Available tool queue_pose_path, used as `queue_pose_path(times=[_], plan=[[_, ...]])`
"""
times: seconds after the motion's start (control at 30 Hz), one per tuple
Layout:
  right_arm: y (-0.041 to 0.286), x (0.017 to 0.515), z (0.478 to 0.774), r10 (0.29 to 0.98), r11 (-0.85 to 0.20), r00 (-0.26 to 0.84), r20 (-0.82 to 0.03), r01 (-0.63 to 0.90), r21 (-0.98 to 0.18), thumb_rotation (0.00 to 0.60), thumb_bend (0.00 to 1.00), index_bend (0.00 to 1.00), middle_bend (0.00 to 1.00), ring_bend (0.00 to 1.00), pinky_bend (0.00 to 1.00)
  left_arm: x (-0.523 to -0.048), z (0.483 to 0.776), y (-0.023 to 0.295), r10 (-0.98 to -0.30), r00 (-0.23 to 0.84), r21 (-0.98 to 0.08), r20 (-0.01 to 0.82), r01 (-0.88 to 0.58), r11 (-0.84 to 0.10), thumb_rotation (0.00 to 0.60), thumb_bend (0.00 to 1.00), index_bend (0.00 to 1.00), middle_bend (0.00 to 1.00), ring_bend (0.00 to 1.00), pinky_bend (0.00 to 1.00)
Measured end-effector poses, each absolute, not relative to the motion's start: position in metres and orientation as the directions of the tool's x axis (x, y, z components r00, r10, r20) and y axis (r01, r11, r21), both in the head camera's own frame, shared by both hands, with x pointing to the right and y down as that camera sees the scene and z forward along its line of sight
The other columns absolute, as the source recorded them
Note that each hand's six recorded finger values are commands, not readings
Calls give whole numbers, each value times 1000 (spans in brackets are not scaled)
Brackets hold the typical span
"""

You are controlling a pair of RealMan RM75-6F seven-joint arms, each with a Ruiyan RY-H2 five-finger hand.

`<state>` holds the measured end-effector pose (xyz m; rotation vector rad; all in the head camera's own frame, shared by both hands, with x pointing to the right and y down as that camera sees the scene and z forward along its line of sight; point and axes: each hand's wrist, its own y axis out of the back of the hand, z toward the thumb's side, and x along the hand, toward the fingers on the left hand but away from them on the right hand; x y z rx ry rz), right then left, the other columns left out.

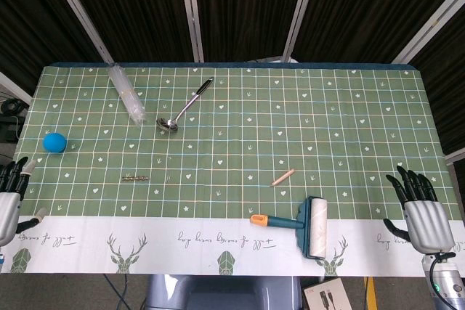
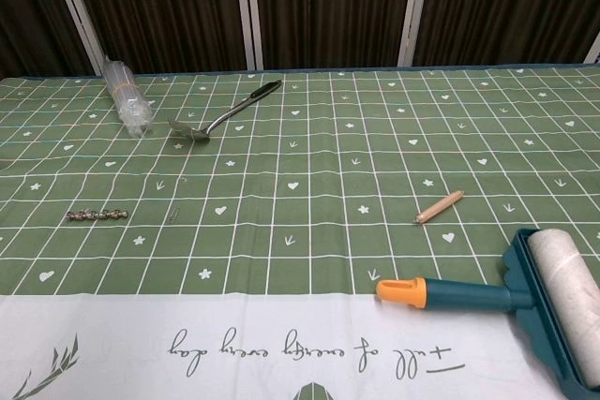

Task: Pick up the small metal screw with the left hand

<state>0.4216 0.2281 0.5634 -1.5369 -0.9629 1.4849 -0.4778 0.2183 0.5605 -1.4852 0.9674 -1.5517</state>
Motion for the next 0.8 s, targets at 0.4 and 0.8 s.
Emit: queue_pose_path(times=[0.4, 0.8], plan=[[230, 419, 565, 905, -425, 37, -424, 7, -905, 600, 87, 101, 0, 0, 69, -475, 565, 216, -896, -33, -897, 442, 15, -443, 600, 174, 27, 0, 0, 0], [231, 420, 564, 902, -432, 34, -431, 34, -901, 600, 90, 102, 0, 0, 69, -426, 592, 182, -882, 1, -882, 472, 6, -472, 600, 253, 406, 0, 0, 0]])
